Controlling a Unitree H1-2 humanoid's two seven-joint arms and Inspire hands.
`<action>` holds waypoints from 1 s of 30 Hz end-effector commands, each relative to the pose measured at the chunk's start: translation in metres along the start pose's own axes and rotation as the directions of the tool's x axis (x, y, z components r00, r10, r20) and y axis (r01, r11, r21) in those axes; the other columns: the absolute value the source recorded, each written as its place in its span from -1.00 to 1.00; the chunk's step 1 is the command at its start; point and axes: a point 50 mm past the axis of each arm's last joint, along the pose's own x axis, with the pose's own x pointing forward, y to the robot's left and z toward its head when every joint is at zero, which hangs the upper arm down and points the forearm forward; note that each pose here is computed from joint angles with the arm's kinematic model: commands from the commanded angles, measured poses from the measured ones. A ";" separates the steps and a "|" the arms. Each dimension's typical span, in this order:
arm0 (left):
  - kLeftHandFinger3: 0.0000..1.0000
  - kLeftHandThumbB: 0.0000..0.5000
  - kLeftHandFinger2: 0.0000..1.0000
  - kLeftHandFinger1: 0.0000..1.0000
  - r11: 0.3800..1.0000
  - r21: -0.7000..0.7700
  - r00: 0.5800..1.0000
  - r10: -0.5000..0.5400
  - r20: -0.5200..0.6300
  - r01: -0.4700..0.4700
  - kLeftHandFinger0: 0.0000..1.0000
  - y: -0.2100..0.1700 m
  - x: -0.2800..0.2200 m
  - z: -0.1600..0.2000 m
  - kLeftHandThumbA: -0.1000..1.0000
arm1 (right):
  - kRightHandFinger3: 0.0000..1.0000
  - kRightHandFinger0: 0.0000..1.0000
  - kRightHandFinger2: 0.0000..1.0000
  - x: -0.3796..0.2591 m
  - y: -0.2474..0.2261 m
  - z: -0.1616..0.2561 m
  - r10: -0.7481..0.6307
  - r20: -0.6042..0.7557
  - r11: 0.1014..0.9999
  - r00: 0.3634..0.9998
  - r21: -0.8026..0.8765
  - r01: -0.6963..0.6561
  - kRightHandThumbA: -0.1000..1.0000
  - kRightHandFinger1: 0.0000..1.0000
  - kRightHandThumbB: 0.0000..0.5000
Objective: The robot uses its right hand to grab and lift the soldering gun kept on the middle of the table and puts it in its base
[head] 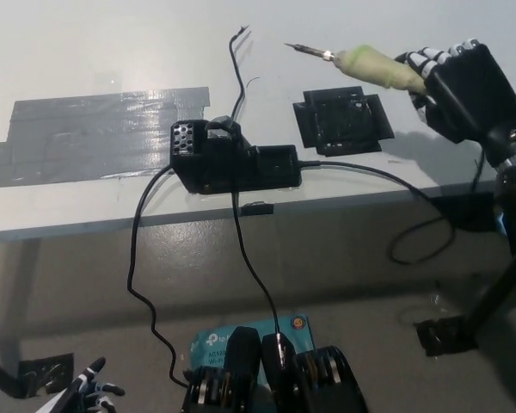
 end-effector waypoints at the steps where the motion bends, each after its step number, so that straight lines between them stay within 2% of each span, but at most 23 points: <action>1: -0.12 1.00 -0.45 -0.87 0.998 0.049 0.999 0.028 0.024 -0.029 -1.00 0.012 -0.002 0.013 0.66 | 0.04 -1.00 -0.02 0.027 -0.037 0.002 -0.090 0.105 0.995 0.990 0.057 0.084 -1.00 -0.99 -0.50; 2: -0.14 1.00 -0.48 -0.94 0.997 0.065 0.999 0.041 0.021 -0.042 -1.00 0.012 -0.002 0.014 0.71 | 0.05 -1.00 0.04 0.031 -0.038 0.007 -0.064 0.110 0.992 0.992 0.113 0.052 -1.00 -0.96 -0.77; 4: -0.17 1.00 -0.50 -0.95 0.997 0.064 0.999 0.043 0.022 -0.044 -1.00 0.012 -0.001 0.015 0.71 | 0.05 -1.00 0.09 0.033 -0.040 0.009 -0.054 0.119 0.992 0.991 0.121 0.040 -1.00 -0.87 -0.97; 6: -0.16 1.00 -0.47 -0.92 0.997 0.057 0.999 0.044 0.023 -0.045 -1.00 0.012 0.000 0.015 0.69 | 0.11 -1.00 0.10 0.037 -0.042 0.015 -0.019 0.138 0.991 0.990 0.131 0.001 -1.00 -0.81 -0.85; 7: -0.16 1.00 -0.46 -0.91 0.997 0.054 0.999 0.045 0.022 -0.046 -1.00 0.012 0.000 0.015 0.68 | 0.03 -1.00 -0.12 0.038 -0.043 0.017 -0.009 0.142 0.992 0.990 0.129 -0.010 -1.00 -0.90 -0.53; 8: -0.16 1.00 -0.46 -0.91 0.997 0.055 0.999 0.047 0.021 -0.048 -1.00 0.012 0.000 0.016 0.68 | -0.08 -1.00 -0.27 0.038 -0.044 0.019 0.000 0.145 0.992 0.989 0.128 -0.019 -1.00 -0.97 -0.47; 9: -0.18 1.00 -0.44 -0.90 0.997 0.055 0.998 0.052 0.022 -0.053 -1.00 0.012 0.002 0.017 0.68 | -0.26 -1.00 -0.46 0.039 -0.044 0.021 0.021 0.163 0.993 0.986 0.110 -0.039 -1.00 -1.00 -0.24; 10: -0.18 1.00 -0.44 -0.90 0.997 0.056 0.998 0.053 0.018 -0.054 -1.00 0.012 0.002 0.017 0.68 | -0.28 -1.00 -0.57 0.041 -0.045 0.024 0.049 0.171 0.995 0.984 0.075 -0.063 -1.00 -1.00 -0.15; 11: -0.18 1.00 -0.44 -0.90 0.997 0.056 0.999 0.050 0.020 -0.051 -1.00 0.012 0.002 0.017 0.68 | -0.53 -1.00 -0.79 0.041 -0.044 0.025 0.060 0.182 0.995 0.982 0.070 -0.073 -1.00 -1.00 -0.23; 12: -0.18 1.00 -0.45 -0.90 0.997 0.056 0.999 0.048 0.021 -0.050 -1.00 0.012 0.002 0.017 0.68 | -0.63 -1.00 -0.82 0.041 -0.043 0.025 0.065 0.186 0.995 0.980 0.068 -0.079 -1.00 -1.00 -0.27; 13: -0.15 1.00 -0.45 -0.90 0.997 0.054 0.999 0.045 0.022 -0.046 -1.00 0.012 0.002 0.018 0.67 | -0.97 -1.00 -0.87 0.042 -0.044 0.027 0.072 0.223 0.995 0.972 0.051 -0.086 -1.00 -1.00 -0.70; 14: -0.15 1.00 -0.45 -0.90 0.997 0.054 0.999 0.045 0.022 -0.046 -1.00 0.012 0.002 0.019 0.67 | -0.95 -1.00 -0.81 0.042 -0.044 0.027 0.073 0.227 0.995 0.971 0.049 -0.086 -1.00 -1.00 -0.73; 15: -0.15 1.00 -0.45 -0.89 0.997 0.059 0.999 0.043 0.022 -0.044 -1.00 0.012 0.002 0.019 0.67 | -0.82 -1.00 -0.48 0.043 -0.043 0.026 0.082 0.227 0.995 0.971 0.043 -0.094 -1.00 -0.95 -0.54; 16: -0.13 1.00 -0.43 -0.89 0.997 0.059 0.999 0.043 0.022 -0.044 -1.00 0.012 0.002 0.019 0.67 | -0.66 -1.00 -0.25 0.044 -0.042 0.026 0.086 0.223 0.994 0.971 0.045 -0.098 -1.00 -0.91 -0.59; 18: -0.11 1.00 -0.40 -0.88 0.998 0.055 0.999 0.038 0.026 -0.039 -1.00 0.012 0.001 0.018 0.66 | -0.45 -1.00 -0.08 0.046 -0.041 0.025 0.094 0.223 0.993 0.970 0.047 -0.107 -1.00 -0.88 -0.68; 19: -0.10 1.00 -0.39 -0.87 0.998 0.049 0.999 0.036 0.027 -0.037 -1.00 0.012 0.001 0.018 0.65 | -0.13 -1.00 -0.01 0.048 -0.042 0.026 0.124 0.212 0.990 0.969 0.038 -0.135 -1.00 -0.84 -0.61; 20: -0.12 1.00 -0.39 -0.85 0.998 0.047 0.999 0.032 0.026 -0.034 -1.00 0.012 0.001 0.017 0.64 | -0.16 -1.00 -0.07 0.051 -0.044 0.026 0.152 0.201 0.986 0.968 0.031 -0.162 -1.00 -0.80 -0.53; 21: -0.13 1.00 -0.41 -0.86 0.999 0.036 0.999 0.038 0.022 -0.039 -1.00 0.012 0.001 0.017 0.62 | -0.42 -1.00 -0.26 0.052 -0.044 0.026 0.149 0.204 0.987 0.968 0.035 -0.159 -1.00 -0.88 -0.49; 23: -0.14 1.00 -0.43 -0.84 0.999 0.036 0.999 0.040 0.022 -0.041 -1.00 0.013 0.001 0.018 0.61 | -0.69 -1.00 -0.36 0.054 -0.044 0.026 0.160 0.201 0.984 0.967 0.042 -0.171 -1.00 -0.91 -0.76; 24: -0.15 1.00 -0.44 -0.84 0.999 0.036 0.999 0.040 0.022 -0.041 -1.00 0.013 0.001 0.018 0.61 | -0.72 -1.00 -0.40 0.054 -0.044 0.026 0.161 0.201 0.984 0.966 0.043 -0.173 -1.00 -0.93 -0.77; 25: -0.16 1.00 -0.44 -0.84 0.999 0.038 0.999 0.036 0.024 -0.037 -1.00 0.013 0.002 0.018 0.61 | -0.63 -1.00 -0.27 0.056 -0.047 0.028 0.165 0.211 0.984 0.964 0.037 -0.176 -1.00 -1.00 -0.60; 29: -0.14 1.00 -0.39 -0.83 0.999 0.034 0.999 0.036 0.026 -0.036 -1.00 0.014 0.003 0.017 0.61 | -0.54 -1.00 -0.96 0.059 -0.045 0.033 0.207 0.217 0.978 0.954 -0.039 -0.204 -1.00 -1.00 -0.32; 30: -0.14 1.00 -0.39 -0.84 0.999 0.034 0.999 0.036 0.025 -0.037 -1.00 0.014 0.003 0.017 0.60 | -0.64 -1.00 -1.00 0.059 -0.045 0.035 0.204 0.230 0.979 0.952 -0.044 -0.199 -1.00 -1.00 -0.24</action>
